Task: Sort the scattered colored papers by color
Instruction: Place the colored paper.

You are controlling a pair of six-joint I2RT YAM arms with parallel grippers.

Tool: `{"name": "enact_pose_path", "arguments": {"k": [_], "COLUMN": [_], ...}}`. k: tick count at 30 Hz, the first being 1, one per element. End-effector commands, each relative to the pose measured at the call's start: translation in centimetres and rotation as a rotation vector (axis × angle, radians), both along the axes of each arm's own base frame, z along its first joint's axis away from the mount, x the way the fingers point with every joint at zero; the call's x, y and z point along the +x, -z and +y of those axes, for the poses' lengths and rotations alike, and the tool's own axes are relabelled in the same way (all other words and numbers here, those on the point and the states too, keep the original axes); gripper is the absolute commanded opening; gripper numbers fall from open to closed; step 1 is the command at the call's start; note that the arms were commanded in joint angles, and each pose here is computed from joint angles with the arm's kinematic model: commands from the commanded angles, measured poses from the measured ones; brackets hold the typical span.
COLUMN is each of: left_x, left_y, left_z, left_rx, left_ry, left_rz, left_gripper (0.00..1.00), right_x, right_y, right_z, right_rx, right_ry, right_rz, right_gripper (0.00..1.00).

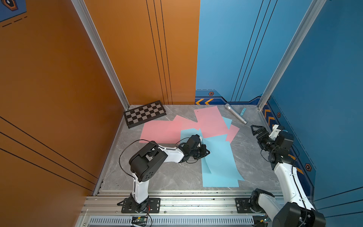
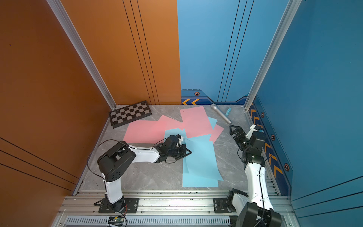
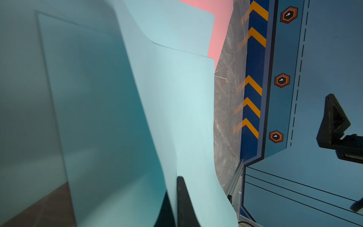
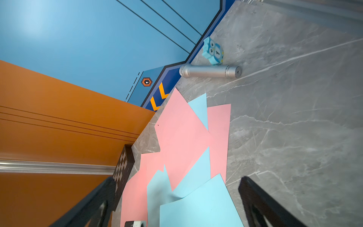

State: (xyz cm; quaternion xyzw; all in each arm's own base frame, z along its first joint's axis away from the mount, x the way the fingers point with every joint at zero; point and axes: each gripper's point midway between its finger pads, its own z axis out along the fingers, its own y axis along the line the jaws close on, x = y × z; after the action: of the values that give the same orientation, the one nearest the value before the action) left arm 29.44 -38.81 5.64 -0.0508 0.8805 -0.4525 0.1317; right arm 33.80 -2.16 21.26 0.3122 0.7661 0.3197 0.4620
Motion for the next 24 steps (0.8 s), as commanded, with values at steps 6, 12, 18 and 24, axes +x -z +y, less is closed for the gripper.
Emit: {"name": "enact_pose_path", "arguments": {"k": [6,12,18,24], "left_x": [0.4,0.6,0.9,0.8], "left_y": [0.6,0.5,0.6,1.0], "left_z": [1.0,0.9,0.9,1.0], "left_rx": [0.031,0.029,0.036,0.046], "left_ry": [-0.015,-0.019,-0.04,-0.04], "left_rz": [-0.034,-0.037,-0.039,-0.036], "left_gripper": [0.0,0.0,0.0,0.0], "right_x": [-2.5,-4.8,-5.8,-6.2], "right_y": [6.0,11.5,15.7,18.2], "right_z": [6.2,9.4,11.4,10.9], "right_rx": [-0.123,-0.181,-0.25,-0.285], "right_ry": [-0.201,-0.315,-0.379,-0.358], "right_rz": [0.219,0.382,0.519,0.587], "right_gripper": [0.12,0.0,0.0,0.0]}}
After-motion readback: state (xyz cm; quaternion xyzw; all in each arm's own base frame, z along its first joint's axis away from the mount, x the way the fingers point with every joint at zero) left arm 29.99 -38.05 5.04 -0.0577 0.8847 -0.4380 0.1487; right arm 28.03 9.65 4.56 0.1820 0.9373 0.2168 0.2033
